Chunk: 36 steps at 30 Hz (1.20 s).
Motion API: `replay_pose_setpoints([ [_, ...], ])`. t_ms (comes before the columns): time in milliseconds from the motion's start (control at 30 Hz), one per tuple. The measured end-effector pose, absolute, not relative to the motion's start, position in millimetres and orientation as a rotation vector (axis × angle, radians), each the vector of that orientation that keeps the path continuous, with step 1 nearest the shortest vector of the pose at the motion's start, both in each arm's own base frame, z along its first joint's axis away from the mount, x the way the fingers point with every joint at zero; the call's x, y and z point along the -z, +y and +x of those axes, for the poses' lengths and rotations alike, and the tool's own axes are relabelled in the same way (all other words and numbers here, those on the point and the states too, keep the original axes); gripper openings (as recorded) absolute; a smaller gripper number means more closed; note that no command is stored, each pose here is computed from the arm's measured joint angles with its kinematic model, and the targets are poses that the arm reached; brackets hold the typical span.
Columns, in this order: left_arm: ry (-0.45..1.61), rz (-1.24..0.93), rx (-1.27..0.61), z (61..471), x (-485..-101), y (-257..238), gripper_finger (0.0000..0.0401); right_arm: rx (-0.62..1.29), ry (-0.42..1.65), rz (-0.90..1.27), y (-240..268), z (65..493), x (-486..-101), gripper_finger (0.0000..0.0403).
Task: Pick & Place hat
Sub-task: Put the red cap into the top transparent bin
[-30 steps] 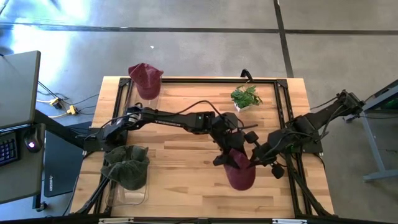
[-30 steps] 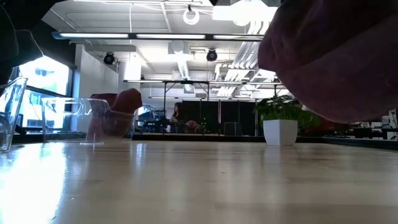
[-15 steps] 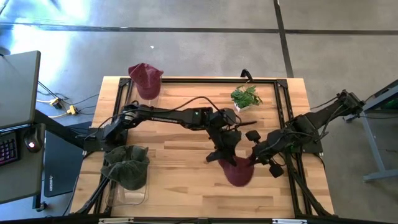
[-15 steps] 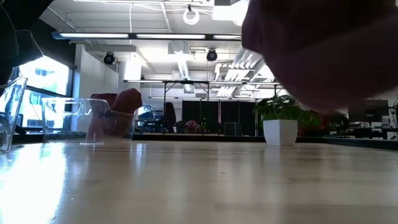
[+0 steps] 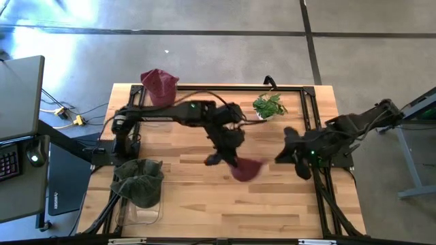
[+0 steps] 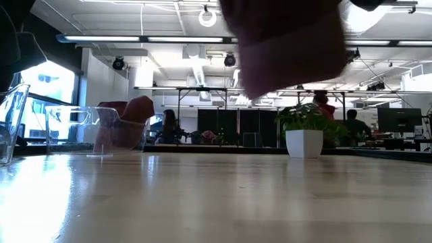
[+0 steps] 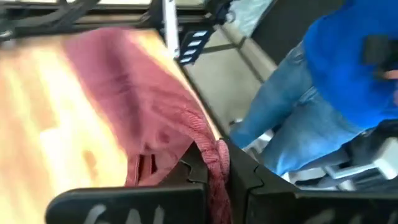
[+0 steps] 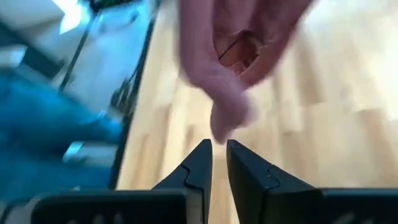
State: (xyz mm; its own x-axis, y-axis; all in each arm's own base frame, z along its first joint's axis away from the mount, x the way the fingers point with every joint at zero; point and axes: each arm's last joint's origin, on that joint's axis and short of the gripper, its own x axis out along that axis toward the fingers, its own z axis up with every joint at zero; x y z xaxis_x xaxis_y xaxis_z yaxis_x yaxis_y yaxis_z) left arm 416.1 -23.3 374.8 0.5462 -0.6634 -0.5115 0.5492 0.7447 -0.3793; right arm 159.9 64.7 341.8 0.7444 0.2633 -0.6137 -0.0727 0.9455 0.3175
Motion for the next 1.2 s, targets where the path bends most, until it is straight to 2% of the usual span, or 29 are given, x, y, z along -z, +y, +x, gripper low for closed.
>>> replay_pose_setpoints([
  [267, 0.781, -0.073, 0.48, 356.8, -411.9, 15.2, 0.0007, 0.024, 0.551, 0.228, 50.9, 145.5, -354.0, 0.0041],
  [467, 0.895, 0.05, 0.207, 308.4, -431.9, 46.5, 0.0007, 0.05, 0.539, 0.161, 49.8, 145.9, -353.9, 0.0028],
  [667, 1.145, 0.236, -0.003, 266.3, -432.2, 76.0, 0.0007, 0.082, 0.535, 0.13, 49.3, 147.5, -353.1, 0.0023],
  [867, 1.288, 0.416, -0.237, 246.8, -435.2, 108.0, 0.0007, 0.101, 0.534, 0.122, 49.3, 148.6, -352.6, 0.0027],
  [1200, 1.355, 0.376, -0.396, 211.9, -441.0, 153.1, 0.0007, 0.101, 0.54, 0.121, 49.4, 148.9, -351.9, 0.0019],
])
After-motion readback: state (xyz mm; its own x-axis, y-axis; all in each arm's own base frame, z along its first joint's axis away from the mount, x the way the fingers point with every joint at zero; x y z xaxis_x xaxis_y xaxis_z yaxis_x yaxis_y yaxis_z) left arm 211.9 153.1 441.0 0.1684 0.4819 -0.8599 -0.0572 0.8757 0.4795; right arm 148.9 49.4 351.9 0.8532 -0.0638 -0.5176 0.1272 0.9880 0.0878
